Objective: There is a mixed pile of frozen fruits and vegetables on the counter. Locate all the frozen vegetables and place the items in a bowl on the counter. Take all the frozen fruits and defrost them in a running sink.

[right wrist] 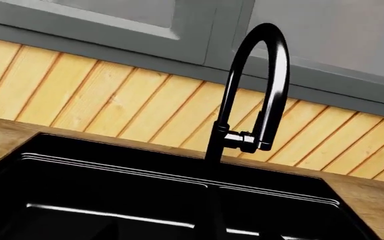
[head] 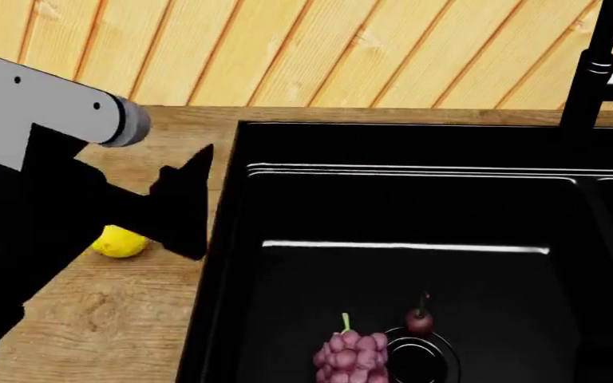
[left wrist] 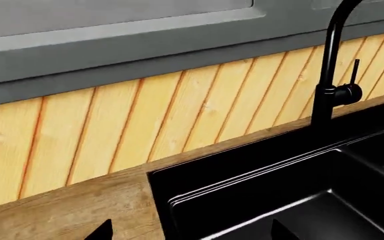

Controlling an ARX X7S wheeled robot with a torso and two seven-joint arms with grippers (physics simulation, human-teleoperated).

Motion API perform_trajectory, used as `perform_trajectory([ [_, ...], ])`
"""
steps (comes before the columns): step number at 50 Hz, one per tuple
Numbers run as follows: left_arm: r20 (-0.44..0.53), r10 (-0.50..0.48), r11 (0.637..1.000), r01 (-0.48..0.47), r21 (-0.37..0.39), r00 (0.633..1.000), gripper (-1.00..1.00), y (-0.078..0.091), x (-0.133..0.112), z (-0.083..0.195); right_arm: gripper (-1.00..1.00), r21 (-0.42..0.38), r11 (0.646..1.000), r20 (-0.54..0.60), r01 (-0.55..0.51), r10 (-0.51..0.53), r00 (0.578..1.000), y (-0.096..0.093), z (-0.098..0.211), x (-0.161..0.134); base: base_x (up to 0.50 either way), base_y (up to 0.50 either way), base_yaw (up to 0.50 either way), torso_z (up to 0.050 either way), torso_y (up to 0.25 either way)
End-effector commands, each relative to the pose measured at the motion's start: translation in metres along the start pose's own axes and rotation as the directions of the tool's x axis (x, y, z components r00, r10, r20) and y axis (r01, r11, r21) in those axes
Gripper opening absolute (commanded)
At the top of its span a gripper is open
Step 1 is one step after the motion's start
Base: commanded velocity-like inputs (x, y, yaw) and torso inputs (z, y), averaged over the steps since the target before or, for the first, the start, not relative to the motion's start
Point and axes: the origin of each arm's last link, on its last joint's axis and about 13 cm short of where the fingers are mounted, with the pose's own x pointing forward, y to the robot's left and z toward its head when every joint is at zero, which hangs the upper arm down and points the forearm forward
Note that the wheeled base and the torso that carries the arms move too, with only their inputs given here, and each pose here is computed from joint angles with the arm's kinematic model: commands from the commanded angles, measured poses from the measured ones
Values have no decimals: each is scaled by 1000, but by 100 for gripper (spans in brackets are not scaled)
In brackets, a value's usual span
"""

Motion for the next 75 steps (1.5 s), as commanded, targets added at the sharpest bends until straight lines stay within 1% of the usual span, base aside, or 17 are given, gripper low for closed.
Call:
perform_trajectory([
  [1,83,172,985,-170,-39,982,100,29,-85,-2,100,-6,1000,39,-9,10,999,10,13,13,0,0,0,0,0],
  [7,85,236,971,-231,-54,968,100,41,-114,-11,100,-9,1000,42,-15,15,999,13,15,16,0,0,0,0,0],
  [9,91,248,968,-243,-55,965,100,43,-120,-8,100,-5,1000,43,-19,20,999,14,15,16,0,0,0,0,0],
  [10,87,259,965,-253,-65,962,100,46,-124,-9,100,39,998,37,-42,40,999,16,12,19,0,0,0,0,0],
  [11,83,274,961,-270,-60,958,100,48,-127,-9,100,4,1000,23,-30,30,999,19,12,18,0,0,0,0,0],
  [17,83,336,941,-331,-68,938,100,59,-147,-15,100,-10,999,33,-38,39,999,24,9,21,0,0,0,0,0],
  [21,79,354,935,-348,-72,932,100,62,-147,-21,100,-64,997,33,-38,40,999,26,11,19,0,0,0,0,0],
  [31,98,406,913,-400,-76,908,100,68,-147,-11,100,-55,998,25,-37,38,999,28,8,19,0,238,0,0,0],
  [42,84,386,922,-380,-82,919,100,64,-147,-19,100,-50,997,11,-50,51,999,29,7,19,-1,483,0,0,0],
  [48,61,377,924,-371,-89,924,100,59,-147,-30,100,-56,997,9,-53,53,999,30,7,20,-1,500,0,0,0],
  [68,55,324,944,-319,-80,945,100,54,-149,-37,100,-78,993,-18,-94,93,995,36,1,27,-1,500,0,0,0],
  [69,50,312,948,-308,-81,949,100,53,-150,-38,100,-48,993,-16,-108,107,994,36,1,31,0,0,0,0,0],
  [70,50,304,950,-299,-87,952,100,52,-150,-39,100,-161,983,-35,-88,83,996,38,0,36,0,0,0,0,0],
  [71,51,302,951,-297,-87,952,100,52,-150,-39,100,-215,974,-22,-71,68,997,40,-1,39,0,0,0,0,0],
  [72,48,291,954,-286,-91,955,100,51,-151,-43,100,-146,983,-32,-107,103,994,43,0,42,0,0,0,0,0],
  [73,43,284,956,-279,-92,958,100,51,-150,-44,100,-163,980,-30,-118,114,993,47,2,46,0,0,0,0,0],
  [75,37,282,956,-277,-91,959,100,52,-150,-44,100,-153,978,-32,-142,139,990,53,3,53,0,0,0,0,0],
])
